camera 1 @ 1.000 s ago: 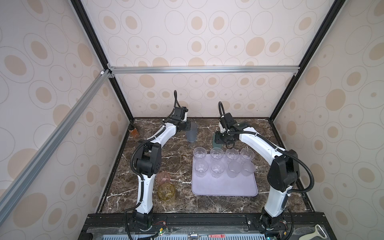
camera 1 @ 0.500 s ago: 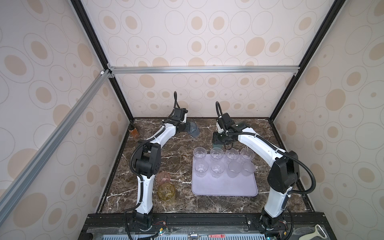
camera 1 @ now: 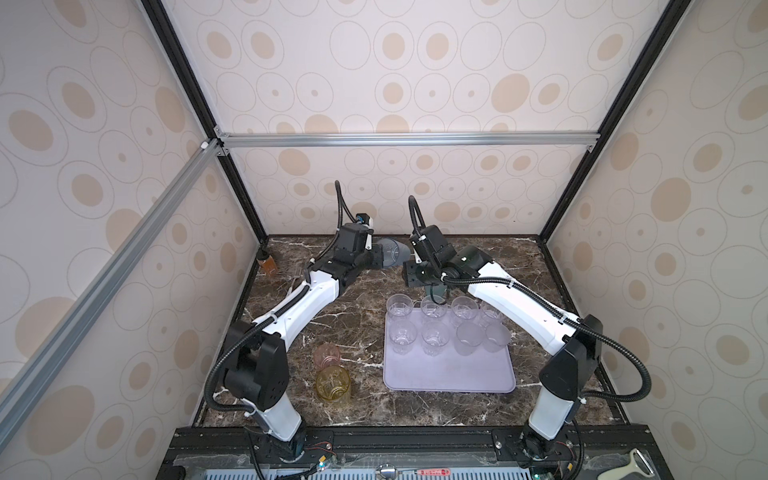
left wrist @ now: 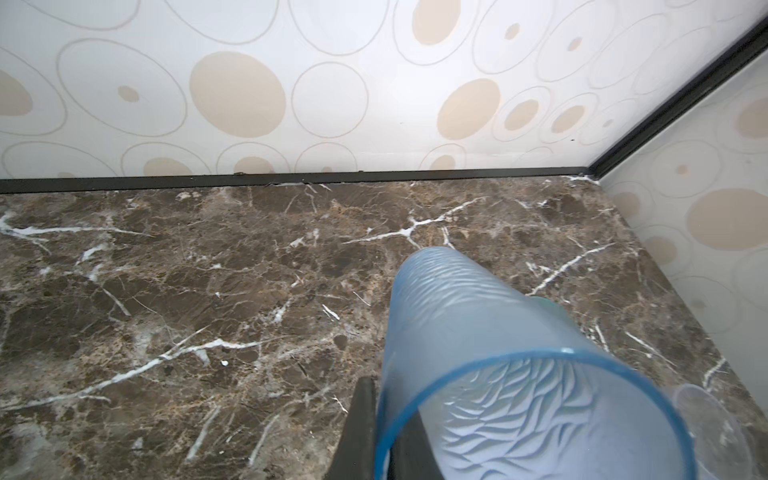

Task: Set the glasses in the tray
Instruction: 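Lift the blue glass toward the right gripper while the right gripper reaches for it, then close the right gripper on the blue glass while the left gripper releases it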

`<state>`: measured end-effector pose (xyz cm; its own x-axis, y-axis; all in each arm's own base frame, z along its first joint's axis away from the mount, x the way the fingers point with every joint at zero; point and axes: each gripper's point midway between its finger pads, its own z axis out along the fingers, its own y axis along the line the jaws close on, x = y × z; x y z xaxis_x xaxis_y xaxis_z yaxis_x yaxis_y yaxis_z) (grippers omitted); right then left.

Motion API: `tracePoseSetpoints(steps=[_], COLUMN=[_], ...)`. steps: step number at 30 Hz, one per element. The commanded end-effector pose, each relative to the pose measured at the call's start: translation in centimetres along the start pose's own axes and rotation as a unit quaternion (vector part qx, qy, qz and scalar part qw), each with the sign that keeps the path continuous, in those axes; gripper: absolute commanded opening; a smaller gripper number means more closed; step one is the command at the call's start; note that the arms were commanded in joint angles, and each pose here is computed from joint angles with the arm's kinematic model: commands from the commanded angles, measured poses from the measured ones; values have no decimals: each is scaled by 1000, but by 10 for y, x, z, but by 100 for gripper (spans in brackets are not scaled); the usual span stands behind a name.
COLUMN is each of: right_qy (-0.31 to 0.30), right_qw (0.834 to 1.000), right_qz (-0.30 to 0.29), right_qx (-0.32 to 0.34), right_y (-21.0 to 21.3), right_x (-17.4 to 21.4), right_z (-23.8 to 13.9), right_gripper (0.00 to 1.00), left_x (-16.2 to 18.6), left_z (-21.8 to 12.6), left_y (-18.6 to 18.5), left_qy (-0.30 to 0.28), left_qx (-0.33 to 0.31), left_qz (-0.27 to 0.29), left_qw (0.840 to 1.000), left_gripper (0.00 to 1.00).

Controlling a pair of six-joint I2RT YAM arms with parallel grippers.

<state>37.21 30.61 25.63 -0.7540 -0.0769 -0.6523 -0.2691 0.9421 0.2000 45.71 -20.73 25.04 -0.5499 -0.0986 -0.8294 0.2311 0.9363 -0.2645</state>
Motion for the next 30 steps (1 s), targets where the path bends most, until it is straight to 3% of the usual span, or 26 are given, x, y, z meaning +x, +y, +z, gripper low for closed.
tracePoseSetpoints(steps=[1, 15, 24, 30], right_qy=[-72, -122, -146, -144], right_qw=[997, 989, 976, 974], right_qz=[2, -30, -85, -92], right_qx=[10, 77, 136, 152], right_y=[7, 6, 10, 6], right_x=[-29, -44, -46, -44], right_z=[-28, -24, -25, -22], right_gripper=[54, 48, 26, 18], left_x=[-15, -3, -7, -12], left_z=[-19, -58, -70, -76], left_y=[-7, -46, -72, -87], left_qy=[-52, -75, -108, -113], left_qx=[-2, 35, 80, 99], left_qz=[-37, -68, -122, -129], left_qw=[998, 994, 983, 980], left_gripper=[0, 0, 2, 3])
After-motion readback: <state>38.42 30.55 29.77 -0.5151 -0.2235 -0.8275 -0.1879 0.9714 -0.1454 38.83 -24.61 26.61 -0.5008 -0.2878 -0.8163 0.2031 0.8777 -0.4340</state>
